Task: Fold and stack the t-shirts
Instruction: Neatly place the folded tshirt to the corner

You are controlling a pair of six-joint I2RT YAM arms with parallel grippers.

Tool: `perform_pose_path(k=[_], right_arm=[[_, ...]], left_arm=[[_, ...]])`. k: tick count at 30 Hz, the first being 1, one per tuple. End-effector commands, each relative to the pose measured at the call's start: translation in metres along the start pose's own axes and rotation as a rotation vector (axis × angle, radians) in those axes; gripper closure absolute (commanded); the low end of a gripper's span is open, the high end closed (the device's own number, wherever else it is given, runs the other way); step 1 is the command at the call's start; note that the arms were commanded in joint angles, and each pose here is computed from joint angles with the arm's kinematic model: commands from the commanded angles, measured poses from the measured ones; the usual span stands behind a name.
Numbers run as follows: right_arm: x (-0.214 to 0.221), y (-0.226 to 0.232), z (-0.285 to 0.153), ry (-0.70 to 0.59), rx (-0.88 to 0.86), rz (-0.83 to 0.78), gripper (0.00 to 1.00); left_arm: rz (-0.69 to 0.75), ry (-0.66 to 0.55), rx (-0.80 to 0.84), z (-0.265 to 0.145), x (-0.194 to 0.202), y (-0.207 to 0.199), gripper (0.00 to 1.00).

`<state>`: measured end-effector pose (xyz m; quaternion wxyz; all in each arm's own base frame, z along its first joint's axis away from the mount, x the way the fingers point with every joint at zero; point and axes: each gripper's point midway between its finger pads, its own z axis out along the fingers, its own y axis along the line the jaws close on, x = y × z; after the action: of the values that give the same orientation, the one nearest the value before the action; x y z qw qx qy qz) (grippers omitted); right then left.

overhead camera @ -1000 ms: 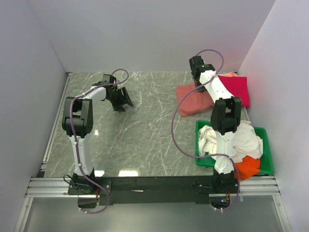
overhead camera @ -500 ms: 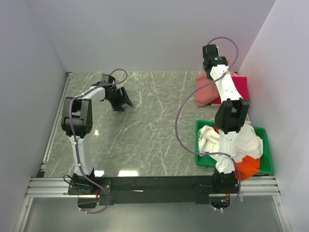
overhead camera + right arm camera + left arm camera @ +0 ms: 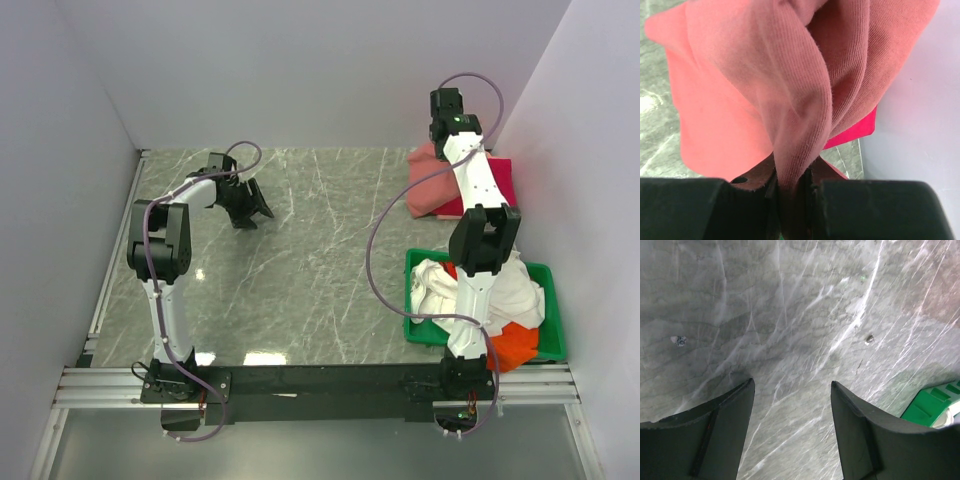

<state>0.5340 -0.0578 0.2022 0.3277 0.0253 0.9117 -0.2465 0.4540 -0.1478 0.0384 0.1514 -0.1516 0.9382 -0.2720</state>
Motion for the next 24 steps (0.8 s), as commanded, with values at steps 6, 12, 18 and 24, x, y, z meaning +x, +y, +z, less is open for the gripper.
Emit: perform_pose_path(k=[6, 12, 18, 24], right_arm=[[-0.041, -0.046, -0.033, -0.143, 0.034, 0.109, 1.0], [-0.046, -0.052, -0.04, -0.162, 0.035, 0.123, 1.0], [-0.051, -0.062, -0.053, -0.192, 0.026, 0.144, 1.0], [-0.054, -0.065, -0.058, -0.206, 0.012, 0.154, 1.0]], left_arm=[[0.001, 0.003, -0.014, 0.006, -0.006, 0.005, 0.32], [-0.004, 0.009, -0.016, 0.007, -0.003, 0.006, 0.32], [-0.01, 0.009, -0.007, 0.009, -0.003, 0.005, 0.32], [-0.019, 0.011, -0.002, 0.011, -0.002, 0.006, 0.32]])
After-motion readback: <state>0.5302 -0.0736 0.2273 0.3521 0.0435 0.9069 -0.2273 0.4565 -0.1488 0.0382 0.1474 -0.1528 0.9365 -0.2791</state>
